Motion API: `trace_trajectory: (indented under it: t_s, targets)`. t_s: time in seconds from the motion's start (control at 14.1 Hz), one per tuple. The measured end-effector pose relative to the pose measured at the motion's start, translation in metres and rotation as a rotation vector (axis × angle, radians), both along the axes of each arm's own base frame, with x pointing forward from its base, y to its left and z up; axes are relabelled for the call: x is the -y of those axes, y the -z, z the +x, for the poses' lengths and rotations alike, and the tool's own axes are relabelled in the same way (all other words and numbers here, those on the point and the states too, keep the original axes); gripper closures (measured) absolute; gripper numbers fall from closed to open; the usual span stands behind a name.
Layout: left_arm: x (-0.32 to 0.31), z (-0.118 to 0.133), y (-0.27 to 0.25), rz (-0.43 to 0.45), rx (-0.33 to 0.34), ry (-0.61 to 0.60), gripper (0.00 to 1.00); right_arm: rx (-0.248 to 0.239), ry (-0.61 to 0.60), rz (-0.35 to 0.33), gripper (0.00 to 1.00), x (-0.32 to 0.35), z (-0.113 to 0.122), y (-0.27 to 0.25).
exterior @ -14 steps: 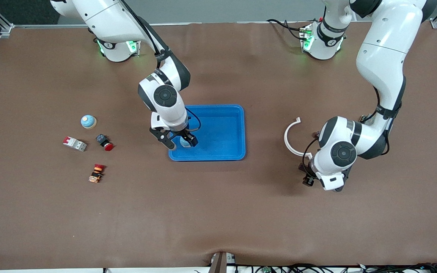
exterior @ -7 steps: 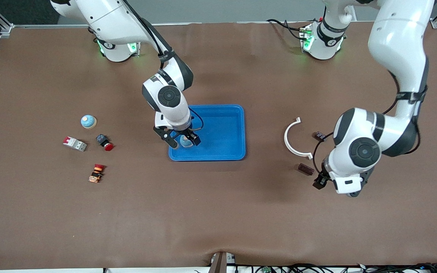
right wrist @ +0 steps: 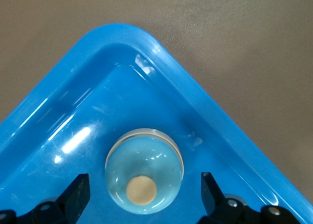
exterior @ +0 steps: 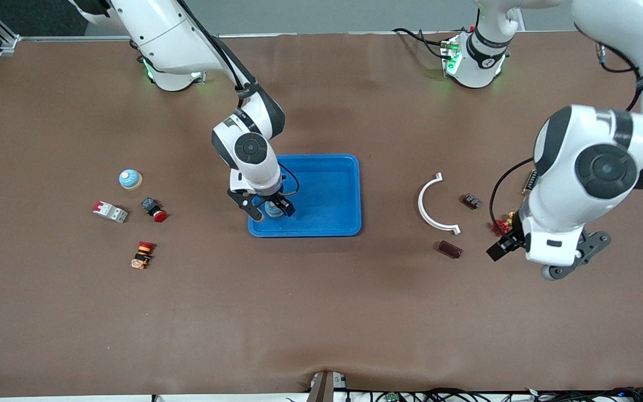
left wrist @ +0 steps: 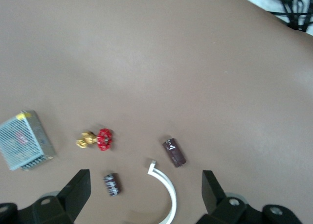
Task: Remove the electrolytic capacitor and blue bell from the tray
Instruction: 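Withdraw the left gripper while the right gripper lifts the bell from the tray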
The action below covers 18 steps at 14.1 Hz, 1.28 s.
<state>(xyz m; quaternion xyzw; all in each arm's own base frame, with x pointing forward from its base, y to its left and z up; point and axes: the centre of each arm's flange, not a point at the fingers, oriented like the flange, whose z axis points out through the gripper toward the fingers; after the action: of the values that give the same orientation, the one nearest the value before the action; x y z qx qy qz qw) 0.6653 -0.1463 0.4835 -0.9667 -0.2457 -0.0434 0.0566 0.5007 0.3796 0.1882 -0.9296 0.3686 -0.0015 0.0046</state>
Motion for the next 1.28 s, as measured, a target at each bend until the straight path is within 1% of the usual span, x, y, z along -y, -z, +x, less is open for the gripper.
trace_trajectory:
  t_s: [0.07,0.21,0.28,0.35,0.43,0.71,0.78,0.85,0.99,1.14,1.21,1.28]
  targets:
    - [-0.004,-0.005,-0.017,0.006,0.007,0.053,0.00,0.002,-0.002,0.000,0.00,0.000,0.000,0.001]
    - [-0.012,-0.014,-0.049,0.019,0.022,0.152,0.00,0.005,-0.005,0.000,0.05,0.000,0.000,0.001]
    - [-0.016,-0.021,-0.062,0.029,0.014,0.198,0.00,0.006,-0.009,-0.002,0.14,-0.001,0.000,0.001]
    - [-0.020,-0.029,-0.075,0.039,0.003,0.242,0.00,0.007,-0.013,-0.003,0.27,-0.002,-0.001,0.001]
    - [-0.023,-0.036,-0.087,0.042,-0.006,0.281,0.00,0.010,-0.016,-0.001,0.33,-0.004,-0.002,0.000]
    - [-0.039,-0.062,-0.135,0.006,0.005,0.351,0.00,0.012,-0.004,-0.001,0.35,-0.006,-0.001,-0.002]
    - [-0.042,-0.067,-0.142,0.005,0.001,0.377,0.00,0.002,-0.004,-0.009,0.35,-0.006,-0.001,-0.003]
    - [-0.046,-0.073,-0.148,0.007,-0.004,0.396,0.00,-0.023,-0.004,-0.033,0.35,-0.006,-0.001,-0.005]
    - [-0.051,-0.083,-0.155,-0.014,-0.015,0.432,0.00,-0.088,-0.001,-0.095,0.35,-0.009,0.008,-0.023]
    - [-0.064,-0.092,-0.158,-0.031,-0.025,0.485,0.00,-0.113,0.001,-0.122,0.35,-0.015,0.021,-0.049]
    - [-0.068,-0.096,-0.159,-0.033,-0.030,0.494,0.00,-0.125,-0.014,-0.132,0.35,-0.017,0.024,-0.057]
    - [-0.072,-0.100,-0.160,-0.034,-0.039,0.493,0.00,-0.148,-0.046,-0.148,0.35,-0.016,0.025,-0.062]
